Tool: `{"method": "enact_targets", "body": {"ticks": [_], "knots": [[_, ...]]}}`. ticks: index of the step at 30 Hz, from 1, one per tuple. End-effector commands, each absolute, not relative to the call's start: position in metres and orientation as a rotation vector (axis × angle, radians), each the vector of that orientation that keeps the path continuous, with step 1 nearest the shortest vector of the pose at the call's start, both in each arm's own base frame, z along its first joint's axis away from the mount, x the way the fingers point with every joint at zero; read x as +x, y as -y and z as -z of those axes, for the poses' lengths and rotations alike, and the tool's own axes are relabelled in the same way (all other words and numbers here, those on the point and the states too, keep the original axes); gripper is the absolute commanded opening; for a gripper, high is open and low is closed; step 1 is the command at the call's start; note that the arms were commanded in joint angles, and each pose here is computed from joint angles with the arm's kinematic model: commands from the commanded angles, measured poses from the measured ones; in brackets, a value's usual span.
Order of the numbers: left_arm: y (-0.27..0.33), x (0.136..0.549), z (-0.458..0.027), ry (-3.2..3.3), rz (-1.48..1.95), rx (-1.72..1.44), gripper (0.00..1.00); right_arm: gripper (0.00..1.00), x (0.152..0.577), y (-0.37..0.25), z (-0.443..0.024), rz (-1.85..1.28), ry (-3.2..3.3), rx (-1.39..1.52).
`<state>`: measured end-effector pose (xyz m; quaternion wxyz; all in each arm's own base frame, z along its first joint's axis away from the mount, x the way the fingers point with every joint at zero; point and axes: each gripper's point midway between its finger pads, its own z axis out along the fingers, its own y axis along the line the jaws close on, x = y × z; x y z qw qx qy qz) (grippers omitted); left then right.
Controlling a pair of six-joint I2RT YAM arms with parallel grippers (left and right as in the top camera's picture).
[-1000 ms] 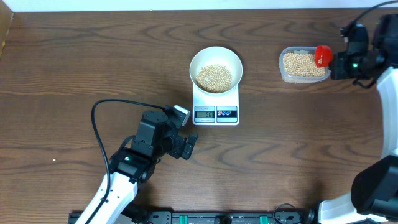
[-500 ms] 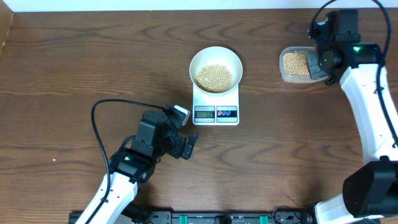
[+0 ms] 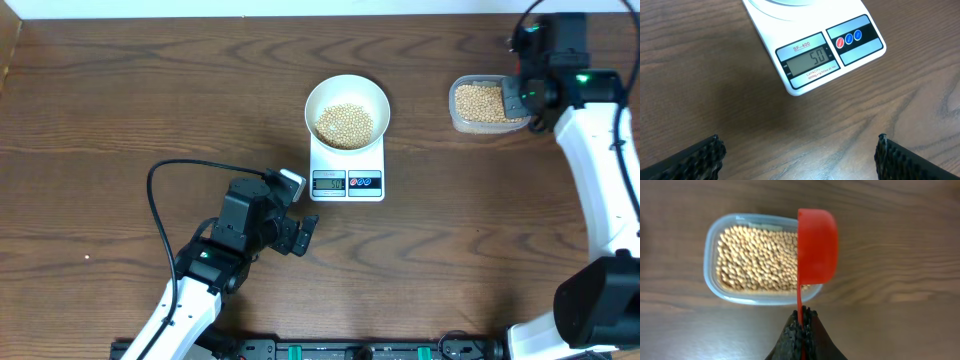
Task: Scoop item into bowl and weigh 50g on scale
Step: 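Lower the red scoop into the tub and leave it resting there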
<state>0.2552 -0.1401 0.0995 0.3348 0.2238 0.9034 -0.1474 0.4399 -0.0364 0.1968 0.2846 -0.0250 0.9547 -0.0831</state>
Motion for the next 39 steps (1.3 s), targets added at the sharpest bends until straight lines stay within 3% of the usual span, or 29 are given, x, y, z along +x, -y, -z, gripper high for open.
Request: {"method": "enact_targets", "body": {"ticks": [1,8,17,34,37,39], "knots": [[0.139,0.262,-0.109,-2.331,0.367,0.586,0.98,0.01,0.446,0.02,-0.196,-0.137,-2.528,0.034],[0.139,0.262,-0.109,-2.331,0.367,0.586,0.98,0.01,0.45,0.027,-0.197,-0.39,-2.49,0.325],[0.139,0.262,-0.109,-2.331,0.367,0.586,0.98,0.01,0.461,0.026,-0.151,-0.506,-2.551,0.603],[0.139,0.262,-0.109,-2.331,0.367,0.586,0.98,0.01,0.468,0.025,-0.111,-0.569,-2.608,0.658],[0.139,0.262,-0.109,-2.331,0.367,0.586,0.98,0.07,0.468,0.025,-0.111,-0.569,-2.608,0.657],[0.139,0.262,-0.109,-2.331,0.367,0.586,0.98,0.17,0.468,0.025,-0.11,-0.57,-2.612,0.657]]}}
